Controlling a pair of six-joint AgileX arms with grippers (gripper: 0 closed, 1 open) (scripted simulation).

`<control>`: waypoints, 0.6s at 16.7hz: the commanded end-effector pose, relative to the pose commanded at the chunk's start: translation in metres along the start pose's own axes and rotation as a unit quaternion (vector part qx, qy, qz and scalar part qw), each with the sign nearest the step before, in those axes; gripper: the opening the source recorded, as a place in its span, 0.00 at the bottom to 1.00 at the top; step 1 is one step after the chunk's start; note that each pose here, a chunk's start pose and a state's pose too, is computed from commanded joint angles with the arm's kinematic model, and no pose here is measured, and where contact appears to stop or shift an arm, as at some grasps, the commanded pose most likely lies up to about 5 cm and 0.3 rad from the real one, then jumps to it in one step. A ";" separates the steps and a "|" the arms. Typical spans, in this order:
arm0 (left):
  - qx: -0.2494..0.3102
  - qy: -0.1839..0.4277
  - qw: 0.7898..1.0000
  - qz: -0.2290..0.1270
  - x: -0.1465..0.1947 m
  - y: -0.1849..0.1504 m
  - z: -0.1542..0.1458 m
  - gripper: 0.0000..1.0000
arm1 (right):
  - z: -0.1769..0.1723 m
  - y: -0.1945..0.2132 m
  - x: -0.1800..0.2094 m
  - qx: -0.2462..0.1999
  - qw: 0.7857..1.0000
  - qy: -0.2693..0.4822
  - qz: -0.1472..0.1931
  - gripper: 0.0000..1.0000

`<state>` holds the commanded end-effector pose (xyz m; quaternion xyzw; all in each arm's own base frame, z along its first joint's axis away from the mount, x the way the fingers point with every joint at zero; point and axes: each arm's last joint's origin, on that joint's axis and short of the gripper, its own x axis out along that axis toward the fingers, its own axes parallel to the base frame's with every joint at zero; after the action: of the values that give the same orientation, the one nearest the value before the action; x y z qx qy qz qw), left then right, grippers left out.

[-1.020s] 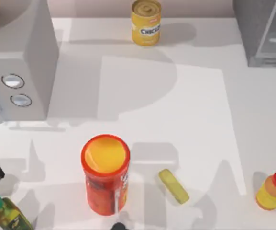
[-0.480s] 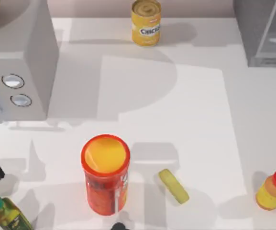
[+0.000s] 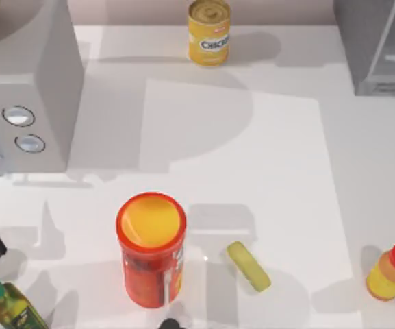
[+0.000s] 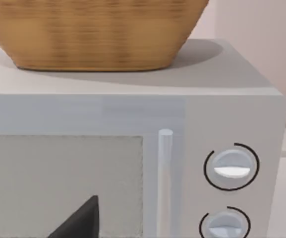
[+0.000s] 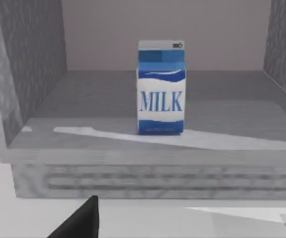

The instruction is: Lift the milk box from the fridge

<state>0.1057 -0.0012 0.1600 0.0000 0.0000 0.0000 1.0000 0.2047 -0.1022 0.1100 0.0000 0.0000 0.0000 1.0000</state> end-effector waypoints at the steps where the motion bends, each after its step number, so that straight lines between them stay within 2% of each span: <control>1: 0.000 0.000 1.000 0.000 0.000 0.000 0.000 1.00 | 0.000 0.001 0.000 0.001 1.000 0.002 0.001 1.00; 5: 0.000 0.000 1.000 0.000 0.000 0.000 0.000 1.00 | -0.001 -0.002 0.018 -0.003 1.000 0.003 0.002 1.00; 10: 0.000 0.000 1.000 0.000 0.000 0.000 0.000 1.00 | -0.007 -0.009 0.096 -0.006 1.000 0.011 -0.001 1.00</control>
<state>0.1057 -0.0012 0.1600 0.0000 0.0000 0.0000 1.0000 0.3005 -0.1109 0.1034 -0.0062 0.0112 -0.0014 0.9999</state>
